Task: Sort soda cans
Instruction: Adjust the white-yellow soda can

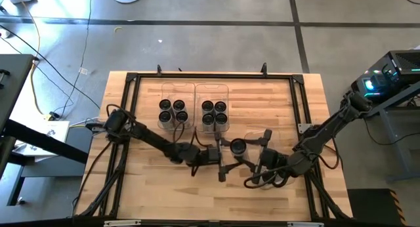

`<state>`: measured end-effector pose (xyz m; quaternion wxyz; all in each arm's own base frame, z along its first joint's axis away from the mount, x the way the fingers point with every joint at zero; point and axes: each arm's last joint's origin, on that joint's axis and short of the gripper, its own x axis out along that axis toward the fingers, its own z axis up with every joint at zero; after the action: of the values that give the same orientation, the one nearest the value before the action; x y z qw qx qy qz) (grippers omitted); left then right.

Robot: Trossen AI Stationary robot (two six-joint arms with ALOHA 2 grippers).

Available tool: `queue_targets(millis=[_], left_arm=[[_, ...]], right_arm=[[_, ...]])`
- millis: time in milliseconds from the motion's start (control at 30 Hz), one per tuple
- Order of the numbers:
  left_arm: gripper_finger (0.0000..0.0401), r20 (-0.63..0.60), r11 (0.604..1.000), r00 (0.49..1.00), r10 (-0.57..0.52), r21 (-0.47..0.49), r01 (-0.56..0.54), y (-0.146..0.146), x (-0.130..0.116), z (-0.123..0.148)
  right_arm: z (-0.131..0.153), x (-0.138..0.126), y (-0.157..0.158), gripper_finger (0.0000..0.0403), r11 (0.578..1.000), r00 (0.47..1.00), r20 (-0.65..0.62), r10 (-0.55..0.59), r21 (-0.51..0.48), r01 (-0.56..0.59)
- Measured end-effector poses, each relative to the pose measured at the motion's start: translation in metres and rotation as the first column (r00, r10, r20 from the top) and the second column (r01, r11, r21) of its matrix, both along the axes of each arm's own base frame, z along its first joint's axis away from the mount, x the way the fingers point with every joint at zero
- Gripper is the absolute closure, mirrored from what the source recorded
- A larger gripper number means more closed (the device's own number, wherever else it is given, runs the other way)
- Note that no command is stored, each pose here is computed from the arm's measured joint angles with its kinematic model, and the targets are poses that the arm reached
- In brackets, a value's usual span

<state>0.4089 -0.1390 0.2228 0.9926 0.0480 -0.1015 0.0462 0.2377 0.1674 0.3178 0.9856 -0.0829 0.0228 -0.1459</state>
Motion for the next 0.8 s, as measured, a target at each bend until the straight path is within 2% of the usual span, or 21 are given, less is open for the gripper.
queue_targets(millis=[100,267,500,633,800], left_arm=[[0.0113,-0.004,1.0,1.0,-0.011,-0.004,0.011,0.0,0.002,0.002],[0.0162,-0.022,0.998,0.999,-0.043,-0.044,0.042,0.0,0.003,0.001],[0.0162,-0.058,0.998,0.997,-0.05,-0.032,0.049,-0.003,0.002,0.001],[0.0162,-0.164,0.999,0.986,-0.041,-0.013,0.039,-0.001,-0.002,0.007],[0.0162,-0.34,0.998,0.939,-0.047,0.013,0.055,0.004,-0.016,0.021]], right_arm=[[0.0,0.0,-0.001,0.0166,1.0,1.0,0.003,-0.004,-0.001,0.004],[-0.001,0.001,-0.001,0.0142,1.0,1.0,0.004,0.004,0.023,-0.004],[-0.001,0.001,0.0,0.0127,1.0,1.0,-0.005,0.022,0.001,-0.022],[-0.003,0.0,0.0,0.0125,1.0,0.999,-0.03,0.021,-0.023,-0.022],[0.005,-0.009,-0.008,0.0124,0.997,0.989,-0.121,0.081,0.001,-0.081]])
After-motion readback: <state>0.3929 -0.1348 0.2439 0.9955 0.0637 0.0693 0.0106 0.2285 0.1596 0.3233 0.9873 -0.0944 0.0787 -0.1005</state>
